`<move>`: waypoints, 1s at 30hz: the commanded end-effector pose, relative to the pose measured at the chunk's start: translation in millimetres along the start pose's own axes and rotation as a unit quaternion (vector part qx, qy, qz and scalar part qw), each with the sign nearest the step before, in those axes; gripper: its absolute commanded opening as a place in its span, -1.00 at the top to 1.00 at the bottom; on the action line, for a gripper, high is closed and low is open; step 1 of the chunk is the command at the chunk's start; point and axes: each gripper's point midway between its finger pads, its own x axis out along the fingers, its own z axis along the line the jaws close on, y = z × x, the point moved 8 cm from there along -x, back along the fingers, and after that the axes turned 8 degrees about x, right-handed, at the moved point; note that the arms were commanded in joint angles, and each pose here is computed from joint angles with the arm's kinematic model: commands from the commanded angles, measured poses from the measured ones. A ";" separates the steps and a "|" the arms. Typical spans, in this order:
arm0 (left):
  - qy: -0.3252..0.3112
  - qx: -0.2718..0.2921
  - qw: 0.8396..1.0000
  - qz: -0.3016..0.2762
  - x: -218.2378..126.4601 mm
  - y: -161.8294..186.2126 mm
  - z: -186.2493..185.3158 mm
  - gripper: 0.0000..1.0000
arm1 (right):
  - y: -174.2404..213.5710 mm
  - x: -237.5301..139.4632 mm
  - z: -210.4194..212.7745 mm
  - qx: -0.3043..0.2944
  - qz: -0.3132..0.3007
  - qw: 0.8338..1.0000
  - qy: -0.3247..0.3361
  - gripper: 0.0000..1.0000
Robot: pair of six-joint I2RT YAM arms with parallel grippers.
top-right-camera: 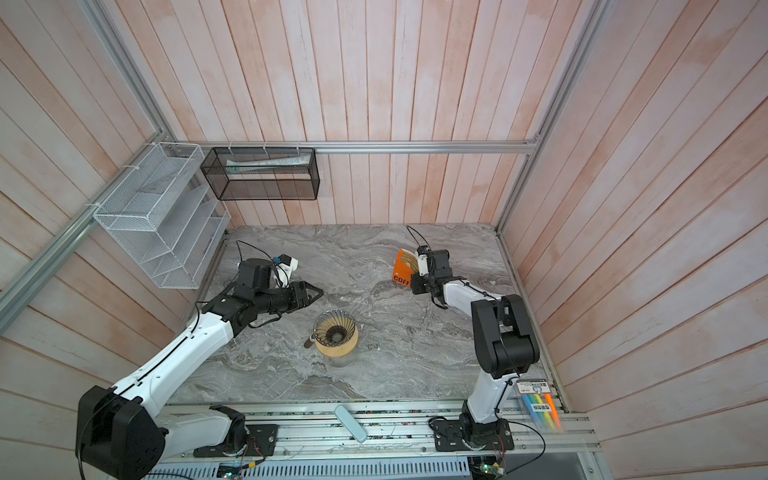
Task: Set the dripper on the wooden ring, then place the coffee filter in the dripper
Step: 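Pinch the front paper filter in the box with right gripper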
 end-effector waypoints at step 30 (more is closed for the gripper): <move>0.005 -0.004 1.000 0.001 0.6 5.0 3.1 -0.11 | -6.2 -27.8 7.3 0.000 -0.016 1.000 0.002 1.00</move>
